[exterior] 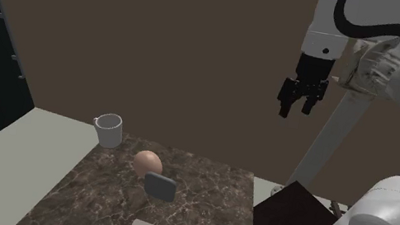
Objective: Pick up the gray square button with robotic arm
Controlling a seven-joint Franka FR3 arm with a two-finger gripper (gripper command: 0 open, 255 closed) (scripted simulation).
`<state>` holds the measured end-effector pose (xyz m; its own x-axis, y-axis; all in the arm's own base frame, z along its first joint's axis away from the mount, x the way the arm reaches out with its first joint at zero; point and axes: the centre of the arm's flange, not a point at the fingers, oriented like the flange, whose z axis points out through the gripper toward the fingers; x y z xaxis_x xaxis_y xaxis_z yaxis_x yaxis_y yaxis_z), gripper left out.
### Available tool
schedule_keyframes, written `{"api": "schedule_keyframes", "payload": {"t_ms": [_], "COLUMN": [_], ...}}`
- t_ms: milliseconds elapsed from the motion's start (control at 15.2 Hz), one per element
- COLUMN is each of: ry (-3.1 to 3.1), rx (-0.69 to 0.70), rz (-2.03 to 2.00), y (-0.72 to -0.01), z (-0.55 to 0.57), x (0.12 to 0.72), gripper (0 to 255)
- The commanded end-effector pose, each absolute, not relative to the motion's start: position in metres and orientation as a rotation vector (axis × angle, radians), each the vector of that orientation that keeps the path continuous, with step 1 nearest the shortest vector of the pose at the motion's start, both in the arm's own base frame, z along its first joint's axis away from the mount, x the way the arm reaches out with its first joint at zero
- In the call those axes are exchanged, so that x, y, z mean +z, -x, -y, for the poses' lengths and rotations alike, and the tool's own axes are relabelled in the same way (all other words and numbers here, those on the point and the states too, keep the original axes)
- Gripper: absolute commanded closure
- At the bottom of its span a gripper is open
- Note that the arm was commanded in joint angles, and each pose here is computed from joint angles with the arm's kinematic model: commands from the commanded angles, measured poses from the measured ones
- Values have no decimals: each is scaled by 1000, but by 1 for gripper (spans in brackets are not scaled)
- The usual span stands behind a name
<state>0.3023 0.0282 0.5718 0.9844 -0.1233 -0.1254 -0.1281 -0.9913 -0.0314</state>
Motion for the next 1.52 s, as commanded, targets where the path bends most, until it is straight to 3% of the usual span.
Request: {"api": "schedule_keyframes", "payload": {"t_ms": [0, 1452], "ry": [3090, 3084], "rx": [192, 64], "rz": [-196, 226], "y": [-302, -406], "z": [-28, -257], "x": [572, 437], "gripper": [0, 0]}}
